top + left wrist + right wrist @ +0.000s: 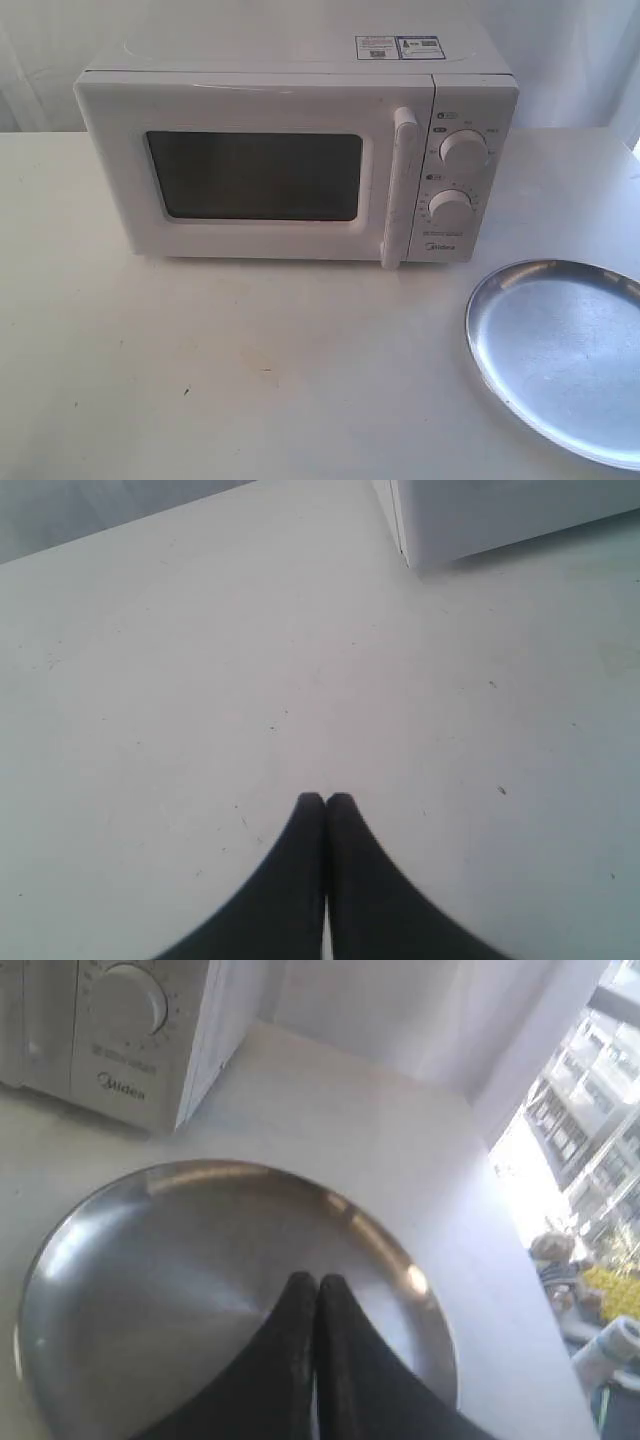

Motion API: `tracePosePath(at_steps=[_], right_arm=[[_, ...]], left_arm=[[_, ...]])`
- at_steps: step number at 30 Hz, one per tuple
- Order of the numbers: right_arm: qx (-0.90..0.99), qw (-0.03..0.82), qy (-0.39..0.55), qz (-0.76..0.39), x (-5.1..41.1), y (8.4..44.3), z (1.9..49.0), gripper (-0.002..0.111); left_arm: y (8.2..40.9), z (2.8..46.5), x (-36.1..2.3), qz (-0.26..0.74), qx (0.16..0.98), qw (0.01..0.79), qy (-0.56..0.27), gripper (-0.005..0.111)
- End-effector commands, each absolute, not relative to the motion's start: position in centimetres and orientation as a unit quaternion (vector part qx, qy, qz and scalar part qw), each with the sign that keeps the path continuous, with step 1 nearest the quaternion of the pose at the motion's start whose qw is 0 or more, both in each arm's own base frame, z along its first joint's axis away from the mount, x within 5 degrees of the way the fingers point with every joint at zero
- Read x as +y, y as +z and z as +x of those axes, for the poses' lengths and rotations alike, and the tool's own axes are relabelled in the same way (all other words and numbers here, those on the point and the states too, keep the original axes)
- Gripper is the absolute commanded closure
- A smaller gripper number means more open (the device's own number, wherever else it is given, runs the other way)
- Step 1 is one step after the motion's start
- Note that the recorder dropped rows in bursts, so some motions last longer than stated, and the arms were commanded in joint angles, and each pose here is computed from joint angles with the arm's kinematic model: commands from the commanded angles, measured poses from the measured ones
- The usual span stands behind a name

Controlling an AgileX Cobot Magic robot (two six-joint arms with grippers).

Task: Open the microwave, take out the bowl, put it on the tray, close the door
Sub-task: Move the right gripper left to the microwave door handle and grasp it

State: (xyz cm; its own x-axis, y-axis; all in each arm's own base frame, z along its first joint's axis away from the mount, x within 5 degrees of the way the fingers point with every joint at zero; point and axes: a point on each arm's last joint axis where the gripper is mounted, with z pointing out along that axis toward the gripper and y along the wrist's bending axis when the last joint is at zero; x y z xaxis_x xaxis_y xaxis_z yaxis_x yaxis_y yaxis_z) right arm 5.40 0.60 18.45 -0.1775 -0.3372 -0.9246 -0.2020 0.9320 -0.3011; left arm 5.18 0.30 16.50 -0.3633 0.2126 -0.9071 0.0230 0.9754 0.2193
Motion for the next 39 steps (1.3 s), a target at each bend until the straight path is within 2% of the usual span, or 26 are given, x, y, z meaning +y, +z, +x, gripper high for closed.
tracePosePath(at_steps=[1, 3, 6, 9, 11, 14, 17, 20, 24, 28, 30, 35, 37, 39], right_arm=[[0.682, 0.723, 0.013, -0.109, 1.0, 20.9, 5.6, 0.108], [0.603, 0.785, 0.142, 0.021, 0.6, 23.0, 5.3, 0.108], [0.501, 0.84, 0.195, 0.075, 0.0, 25.0, 4.5, 0.108], [0.458, 0.844, 0.257, 0.108, -0.1, 25.9, 4.1, 0.108], [0.423, 0.861, 0.267, 0.093, 0.0, 27.1, 3.7, 0.108], [0.43, 0.875, 0.222, 0.025, 0.9, 29.2, 4.5, 0.108], [0.492, 0.851, 0.181, -0.042, 2.2, 30.9, 7.3, 0.108], [0.556, 0.797, 0.206, -0.115, 4.3, 31.2, 10.9, 0.108], [0.59, 0.697, 0.302, -0.273, 8.4, 28.6, 15.4, 0.108], [0.585, 0.629, 0.41, -0.307, 10.4, 25.0, 18.5, 0.108], [0.617, 0.603, 0.4, -0.31, 10.7, 22.3, 20.1, 0.108], [0.64, 0.582, 0.364, -0.345, 11.4, 18.4, 22.4, 0.108], [0.641, 0.579, 0.351, -0.36, 11.4, 17.4, 22.8, 0.104], [0.639, 0.583, 0.332, -0.376, 11.5, 16.6, 23.2, 0.095]], left_arm=[[16.6, 5.2, 0.3, 0.071, 0.82, 0.563, 0.082, 0.107], [16.6, 5.2, 0.3, 0.071, 0.82, 0.563, 0.082, 0.107], [16.6, 5.2, 0.3, 0.071, 0.82, 0.563, 0.082, 0.107], [16.6, 5.2, 0.3, 0.071, 0.82, 0.563, 0.082, 0.107], [16.6, 5.2, 0.3, 0.071, 0.82, 0.563, 0.082, 0.107], [16.6, 5.2, 0.3, 0.071, 0.82, 0.563, 0.082, 0.107], [16.6, 5.2, 0.3, 0.071, 0.82, 0.563, 0.082, 0.107], [16.6, 5.2, 0.3, 0.071, 0.82, 0.563, 0.082, 0.107], [16.6, 5.2, 0.3, 0.071, 0.82, 0.563, 0.082, 0.107], [16.6, 5.2, 0.3, 0.071, 0.82, 0.563, 0.082, 0.107], [16.6, 5.2, 0.3, 0.071, 0.82, 0.563, 0.082, 0.107], [16.6, 5.2, 0.3, 0.071, 0.82, 0.563, 0.082, 0.107], [16.6, 5.2, 0.3, 0.071, 0.82, 0.563, 0.082, 0.107], [16.6, 5.2, 0.3, 0.071, 0.82, 0.563, 0.082, 0.107]])
